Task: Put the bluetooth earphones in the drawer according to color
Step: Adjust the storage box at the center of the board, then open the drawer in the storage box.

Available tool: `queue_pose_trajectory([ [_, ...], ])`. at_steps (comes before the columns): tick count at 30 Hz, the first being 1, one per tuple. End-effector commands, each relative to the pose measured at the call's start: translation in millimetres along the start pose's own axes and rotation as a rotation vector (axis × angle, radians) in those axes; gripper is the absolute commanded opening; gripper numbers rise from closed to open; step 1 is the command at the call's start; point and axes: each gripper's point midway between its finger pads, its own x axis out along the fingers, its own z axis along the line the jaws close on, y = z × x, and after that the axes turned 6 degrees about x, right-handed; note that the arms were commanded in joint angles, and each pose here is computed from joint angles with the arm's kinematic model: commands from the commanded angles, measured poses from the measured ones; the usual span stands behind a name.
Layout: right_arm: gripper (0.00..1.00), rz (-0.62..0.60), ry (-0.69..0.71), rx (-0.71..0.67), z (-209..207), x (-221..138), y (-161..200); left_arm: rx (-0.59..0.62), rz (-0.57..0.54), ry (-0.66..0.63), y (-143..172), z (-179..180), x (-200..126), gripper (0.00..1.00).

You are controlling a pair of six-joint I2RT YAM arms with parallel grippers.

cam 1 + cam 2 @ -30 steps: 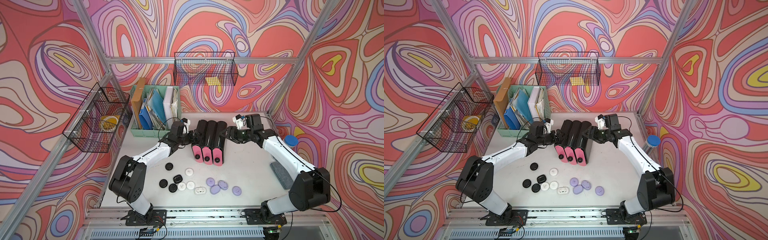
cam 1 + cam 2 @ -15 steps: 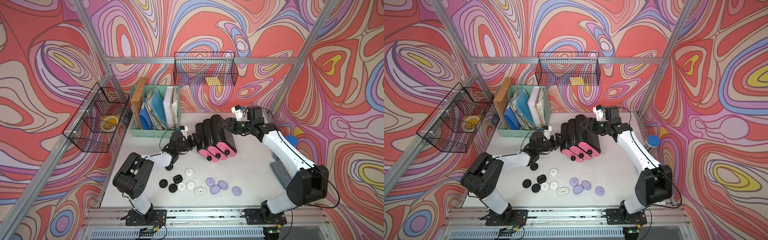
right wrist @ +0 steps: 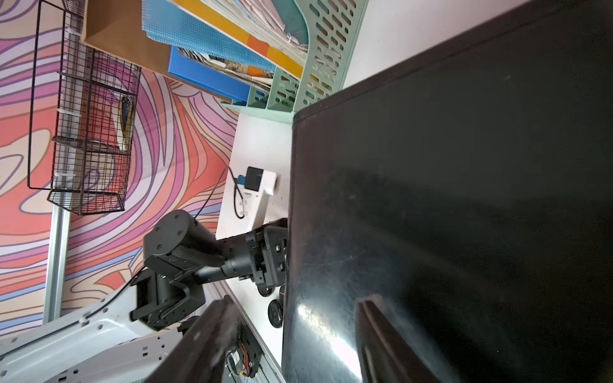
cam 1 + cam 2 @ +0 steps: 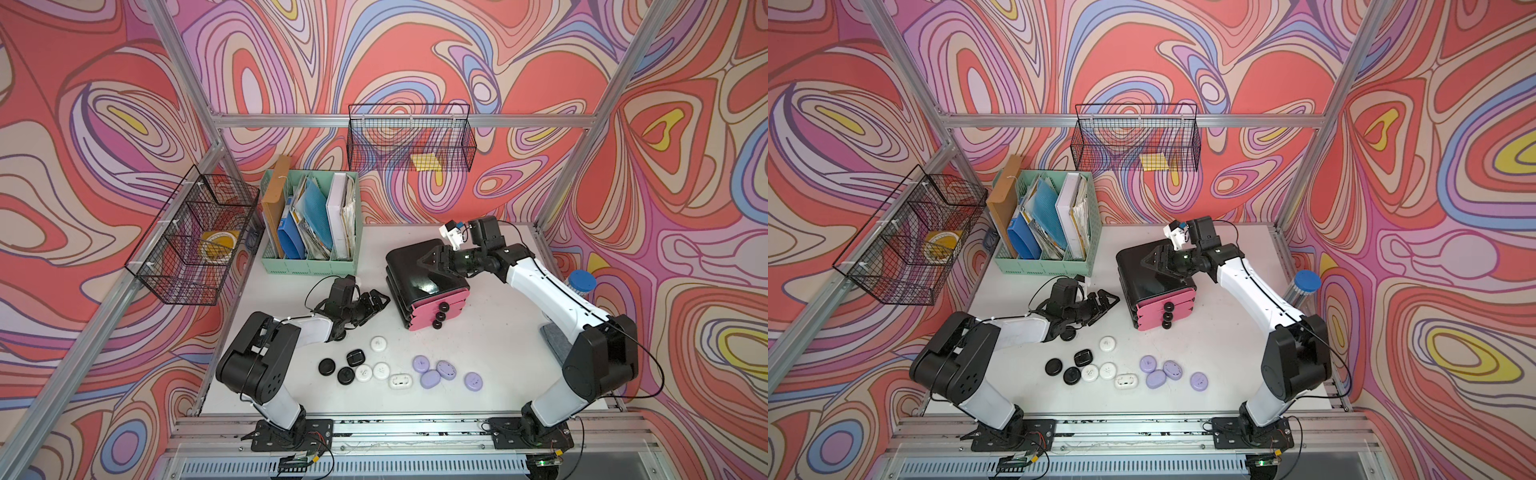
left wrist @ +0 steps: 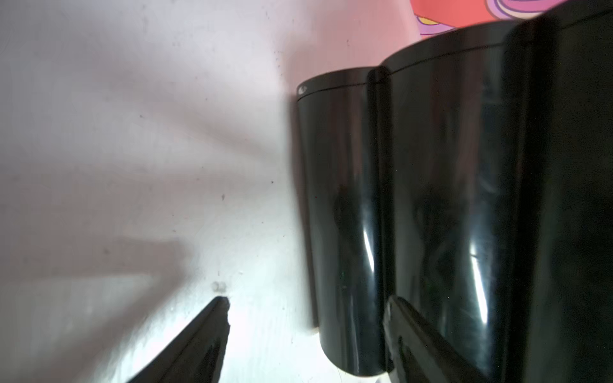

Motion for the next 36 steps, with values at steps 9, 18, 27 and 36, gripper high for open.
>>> queue_pose_trajectory([
  [9,0.66,-0.116,0.143,-0.097,-13,-63,46,0.262,-0.045,-0.072,-16,-77,-67,0.89],
  [18,0.64,0.026,0.153,-0.057,-46,-49,101,0.414,0.016,-0.135,-17,-121,-60,0.99],
  [27,0.54,0.058,0.209,-0.056,-60,-17,91,0.429,0.105,-0.195,-21,-114,-15,0.99],
  [36,0.41,-0.036,0.243,-0.060,-64,3,49,0.480,0.082,-0.256,-58,-121,18,0.99],
])
